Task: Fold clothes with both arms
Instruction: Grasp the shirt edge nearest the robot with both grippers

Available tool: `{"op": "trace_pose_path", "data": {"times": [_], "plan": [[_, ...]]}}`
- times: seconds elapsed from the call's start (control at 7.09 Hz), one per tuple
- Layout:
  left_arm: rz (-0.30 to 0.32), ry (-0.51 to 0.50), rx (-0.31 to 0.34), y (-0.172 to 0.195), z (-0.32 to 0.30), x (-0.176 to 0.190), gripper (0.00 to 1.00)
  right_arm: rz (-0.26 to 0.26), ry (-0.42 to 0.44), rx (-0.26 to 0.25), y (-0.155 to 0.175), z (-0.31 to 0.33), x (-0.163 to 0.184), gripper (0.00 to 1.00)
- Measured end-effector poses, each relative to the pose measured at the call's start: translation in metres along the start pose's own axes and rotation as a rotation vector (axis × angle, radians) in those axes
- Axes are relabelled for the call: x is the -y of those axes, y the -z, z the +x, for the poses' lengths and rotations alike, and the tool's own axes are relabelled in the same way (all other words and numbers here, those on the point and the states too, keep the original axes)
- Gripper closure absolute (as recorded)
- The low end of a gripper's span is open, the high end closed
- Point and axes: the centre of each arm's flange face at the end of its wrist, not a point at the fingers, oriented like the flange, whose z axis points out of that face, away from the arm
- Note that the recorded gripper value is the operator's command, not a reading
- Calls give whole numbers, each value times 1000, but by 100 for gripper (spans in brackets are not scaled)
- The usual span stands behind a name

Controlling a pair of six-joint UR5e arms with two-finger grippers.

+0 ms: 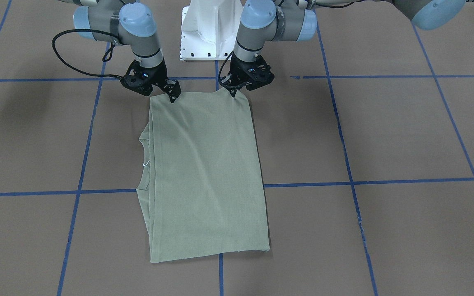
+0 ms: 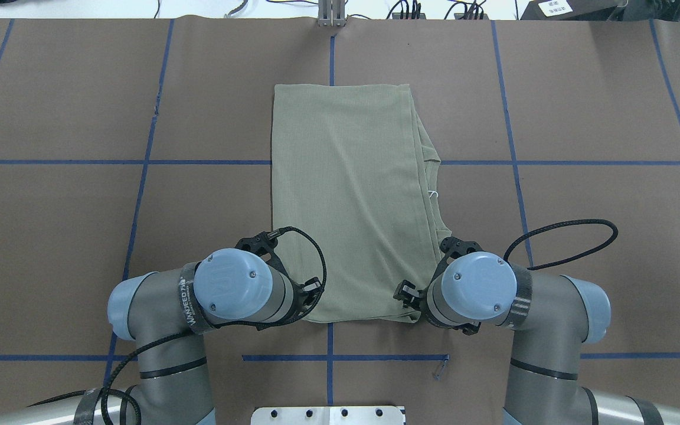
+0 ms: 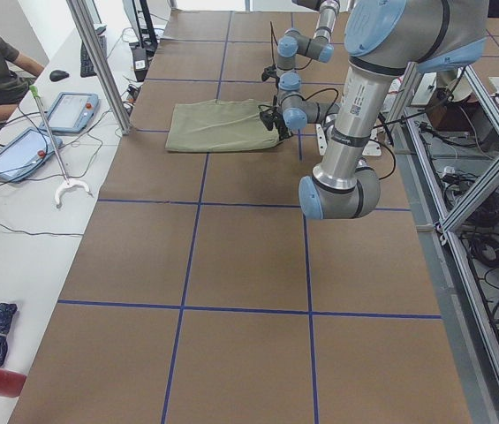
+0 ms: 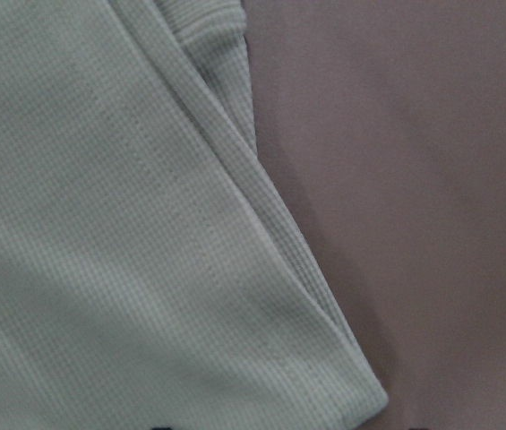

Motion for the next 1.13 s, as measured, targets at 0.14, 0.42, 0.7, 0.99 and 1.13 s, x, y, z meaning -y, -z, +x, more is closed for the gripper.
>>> {"op": "trace_pose_path", "data": {"times": [0.14, 0.42, 0.7, 0.99, 1.13], "plan": [[0, -1, 1, 0, 0, 0, 100, -1, -3, 2, 1, -1, 0, 99], [2, -1, 3, -2, 0, 1, 100, -3, -2, 4, 2, -2, -1, 100], [2, -1, 3, -2, 0, 1, 100, -5, -3, 17, 8, -6, -1, 100], [2, -1, 3, -2, -1, 1, 100, -10, -6, 53, 23, -18, 0, 100], [1, -2, 2, -2, 0, 1, 100, -10, -7, 62, 26, -21, 0, 100]]}}
